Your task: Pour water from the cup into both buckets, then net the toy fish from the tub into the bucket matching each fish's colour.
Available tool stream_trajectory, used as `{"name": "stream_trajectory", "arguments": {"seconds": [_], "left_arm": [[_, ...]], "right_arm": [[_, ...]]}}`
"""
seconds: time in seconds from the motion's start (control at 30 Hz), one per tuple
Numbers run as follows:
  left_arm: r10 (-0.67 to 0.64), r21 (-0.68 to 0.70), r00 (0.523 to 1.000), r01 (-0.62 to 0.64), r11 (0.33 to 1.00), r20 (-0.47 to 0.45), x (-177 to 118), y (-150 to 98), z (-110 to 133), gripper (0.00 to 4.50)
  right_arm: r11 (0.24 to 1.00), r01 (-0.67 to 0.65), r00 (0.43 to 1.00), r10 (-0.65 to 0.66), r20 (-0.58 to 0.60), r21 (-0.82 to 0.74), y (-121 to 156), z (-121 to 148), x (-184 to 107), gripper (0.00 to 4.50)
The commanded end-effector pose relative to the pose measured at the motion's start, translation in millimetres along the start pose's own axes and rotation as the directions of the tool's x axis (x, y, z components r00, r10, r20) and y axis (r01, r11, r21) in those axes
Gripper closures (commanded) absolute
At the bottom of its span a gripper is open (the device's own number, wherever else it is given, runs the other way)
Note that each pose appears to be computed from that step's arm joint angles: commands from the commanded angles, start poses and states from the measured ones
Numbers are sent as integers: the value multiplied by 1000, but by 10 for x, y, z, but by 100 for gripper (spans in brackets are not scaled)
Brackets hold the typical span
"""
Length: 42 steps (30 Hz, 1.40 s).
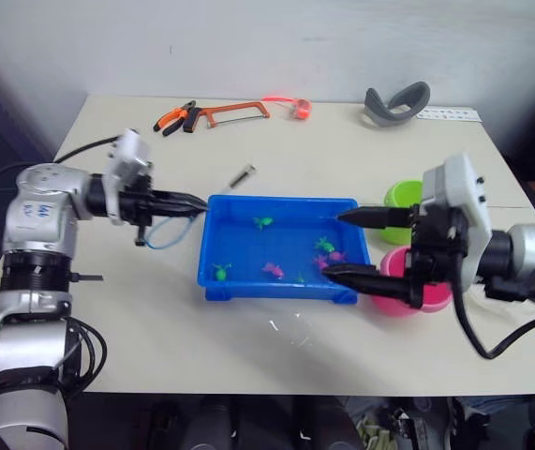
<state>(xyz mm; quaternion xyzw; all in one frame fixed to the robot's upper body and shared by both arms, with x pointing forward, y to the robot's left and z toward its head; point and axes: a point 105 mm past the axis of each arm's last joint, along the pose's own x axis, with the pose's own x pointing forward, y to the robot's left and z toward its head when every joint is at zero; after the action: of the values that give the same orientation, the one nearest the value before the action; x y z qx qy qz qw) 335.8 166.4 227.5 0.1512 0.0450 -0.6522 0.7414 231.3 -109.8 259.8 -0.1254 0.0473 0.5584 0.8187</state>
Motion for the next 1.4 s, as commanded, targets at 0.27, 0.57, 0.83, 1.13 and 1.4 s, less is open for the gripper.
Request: {"name": "stream_trajectory", "arguments": {"seconds": [0.27,0.57,0.83,1.13,1.4], "left_arm": [[-249,290,954,290,912,-169,630,-419,161,445],[-285,336,943,328,883,-173,791,-460,195,450],[-311,325,936,349,879,-165,811,-510,209,450],[-319,314,935,352,882,-155,823,-528,253,450],[-313,295,938,344,892,-149,825,-518,261,450]], "right_arm": [[996,-92,994,91,-63,-8,-17,103,119,0],[993,-120,983,118,-139,-9,-36,-41,301,80],[989,-144,971,134,-201,-38,-32,-144,354,199],[987,-154,971,141,-191,-54,-49,-168,427,384],[985,-156,972,140,-190,-75,-58,-173,426,434]]}}
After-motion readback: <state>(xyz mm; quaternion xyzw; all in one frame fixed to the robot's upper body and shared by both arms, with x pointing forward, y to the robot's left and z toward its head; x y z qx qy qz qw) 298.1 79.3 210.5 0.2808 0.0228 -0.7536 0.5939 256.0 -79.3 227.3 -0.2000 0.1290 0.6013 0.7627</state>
